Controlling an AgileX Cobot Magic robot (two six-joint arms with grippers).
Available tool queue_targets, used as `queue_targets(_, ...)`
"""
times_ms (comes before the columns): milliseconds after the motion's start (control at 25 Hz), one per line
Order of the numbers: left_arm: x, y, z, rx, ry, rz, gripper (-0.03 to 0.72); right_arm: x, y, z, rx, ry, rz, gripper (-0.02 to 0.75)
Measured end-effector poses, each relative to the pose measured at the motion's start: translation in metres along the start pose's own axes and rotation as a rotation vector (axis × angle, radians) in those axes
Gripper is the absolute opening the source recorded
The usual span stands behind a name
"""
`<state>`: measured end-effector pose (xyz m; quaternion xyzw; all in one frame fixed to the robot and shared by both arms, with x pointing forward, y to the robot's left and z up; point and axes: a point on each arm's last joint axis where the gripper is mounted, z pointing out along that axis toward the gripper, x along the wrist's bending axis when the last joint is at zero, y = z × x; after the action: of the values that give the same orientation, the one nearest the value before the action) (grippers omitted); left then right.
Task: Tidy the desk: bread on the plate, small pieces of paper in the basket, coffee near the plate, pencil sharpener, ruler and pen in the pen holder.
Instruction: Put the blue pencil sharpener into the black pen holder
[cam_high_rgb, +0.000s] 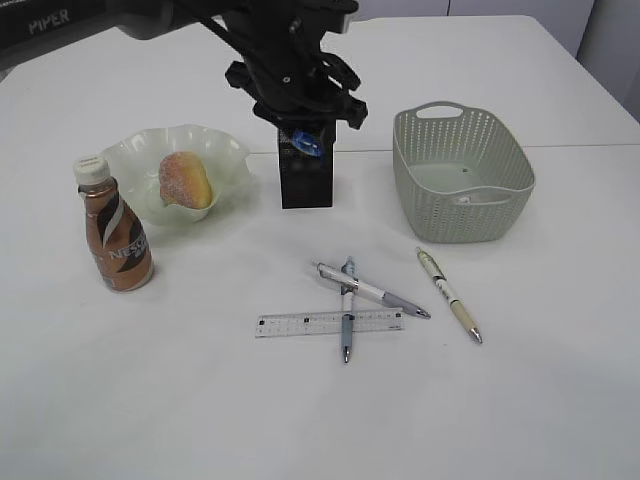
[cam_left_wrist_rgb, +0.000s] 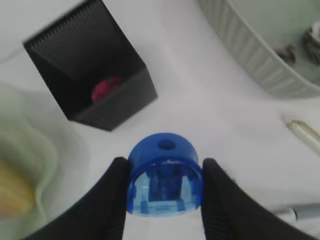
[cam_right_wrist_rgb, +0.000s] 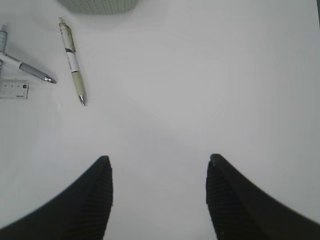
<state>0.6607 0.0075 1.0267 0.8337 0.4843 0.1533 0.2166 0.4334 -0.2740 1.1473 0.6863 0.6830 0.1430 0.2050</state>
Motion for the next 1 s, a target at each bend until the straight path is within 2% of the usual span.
queue_targets(280,0.006,0.025,-0.004,-0.27,0.054,-0.008,0.284,-0.001,0.0,0.0,-0.003,-0.014,-0.005,0.467)
queue_targets(520,0.009,0.038,-0.009,-0.423,0.082,-0.007,0.283,-0.002,0.0,0.0,-0.003,-0.017,-0.006,0.467)
queue_targets(680,0.017,0.041,-0.01,-0.465,0.089,-0.041,0.283,-0.002,0.0,0.0,-0.003,-0.017,-0.006,0.467)
queue_targets(1000,0.029,0.035,0.025,-0.439,0.091,-0.089,0.283,-0.002,0.0,0.0,-0.004,-0.018,-0.006,0.467)
